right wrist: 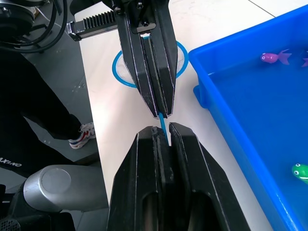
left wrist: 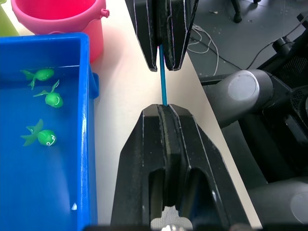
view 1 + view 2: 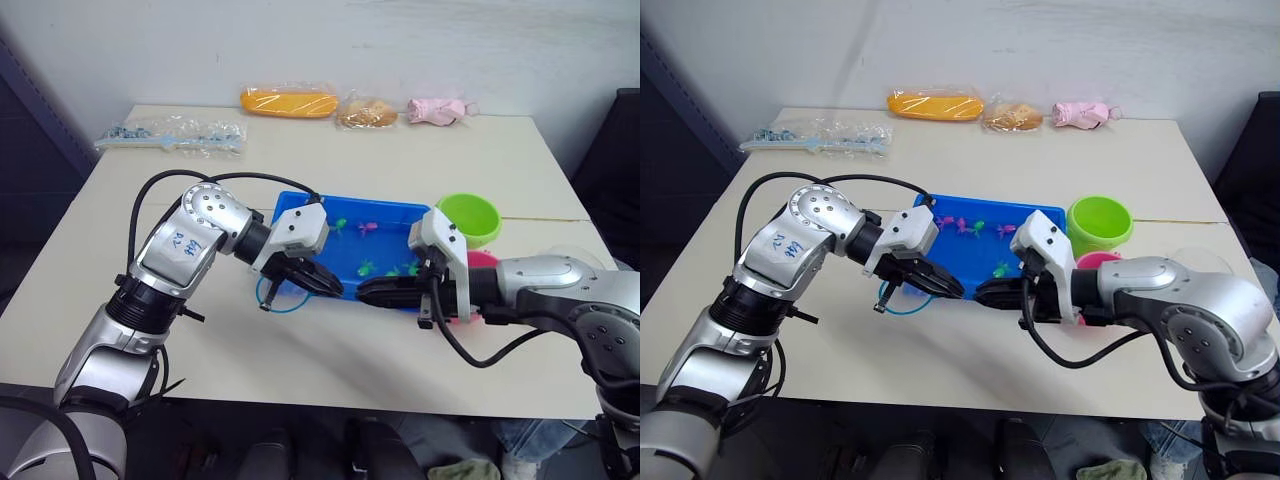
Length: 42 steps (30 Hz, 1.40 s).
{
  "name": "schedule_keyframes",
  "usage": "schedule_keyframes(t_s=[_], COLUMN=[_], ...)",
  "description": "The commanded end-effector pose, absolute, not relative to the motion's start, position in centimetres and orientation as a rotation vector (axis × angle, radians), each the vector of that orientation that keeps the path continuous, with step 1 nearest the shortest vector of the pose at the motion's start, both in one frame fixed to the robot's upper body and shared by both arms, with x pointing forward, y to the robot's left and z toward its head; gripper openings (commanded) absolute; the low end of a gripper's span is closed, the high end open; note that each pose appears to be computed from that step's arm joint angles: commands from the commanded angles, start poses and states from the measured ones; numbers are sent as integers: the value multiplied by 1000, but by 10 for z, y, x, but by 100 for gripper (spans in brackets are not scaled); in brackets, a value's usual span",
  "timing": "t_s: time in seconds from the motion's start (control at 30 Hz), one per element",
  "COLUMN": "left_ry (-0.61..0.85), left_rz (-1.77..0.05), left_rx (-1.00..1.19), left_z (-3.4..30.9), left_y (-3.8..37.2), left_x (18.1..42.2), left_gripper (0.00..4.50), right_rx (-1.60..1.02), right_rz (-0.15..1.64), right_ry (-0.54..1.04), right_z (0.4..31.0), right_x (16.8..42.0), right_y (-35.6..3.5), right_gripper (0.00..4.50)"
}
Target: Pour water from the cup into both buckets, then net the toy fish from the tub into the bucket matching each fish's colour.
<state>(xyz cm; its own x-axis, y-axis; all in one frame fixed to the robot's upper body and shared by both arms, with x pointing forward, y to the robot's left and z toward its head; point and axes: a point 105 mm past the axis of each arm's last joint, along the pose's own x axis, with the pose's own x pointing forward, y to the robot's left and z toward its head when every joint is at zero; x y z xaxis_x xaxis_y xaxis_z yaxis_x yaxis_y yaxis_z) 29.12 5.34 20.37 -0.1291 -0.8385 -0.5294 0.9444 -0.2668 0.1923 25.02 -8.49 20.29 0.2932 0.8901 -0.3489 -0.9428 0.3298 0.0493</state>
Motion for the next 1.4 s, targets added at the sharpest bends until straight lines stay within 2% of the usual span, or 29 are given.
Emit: schedule_keyframes(t_s=[0.03,0.1,0.17,0.23,0.37,0.4,0.53,0.7,0.83,1.03,1.2,1.4], left_ry=[147,107,-36,-116,-154,-163,-163,-209,-165,-61,41,18], left_rz=[-1739,-1756,-1725,-1689,-1565,-1534,-1303,-1068,-1032,-976,-1017,-1054], left_rx=[642,572,460,358,190,179,240,333,302,225,207,218], left_z=[217,226,250,269,300,303,293,259,239,221,200,201], left_y=[57,58,61,72,113,119,170,205,215,264,271,245], left_x=[287,284,288,292,301,303,316,328,322,314,307,313], left_gripper=[33,95,183,271,438,448,448,448,448,448,448,448], right_rx=[-183,-189,-199,-210,-248,-257,-392,-630,-728,-791,-747,-344], right_rz=[1250,1247,1239,1230,1197,1192,1073,900,860,832,819,748], right_ry=[316,305,288,274,243,237,151,-6,-52,-6,54,292], right_z=[208,209,211,213,221,222,236,255,259,253,244,234], right_x=[244,244,245,247,251,251,268,301,312,320,316,317], right_y=[-87,-87,-89,-91,-105,-108,-141,-177,-185,-194,-196,-191], right_gripper=[0,0,0,0,0,0,0,0,0,0,0,0])
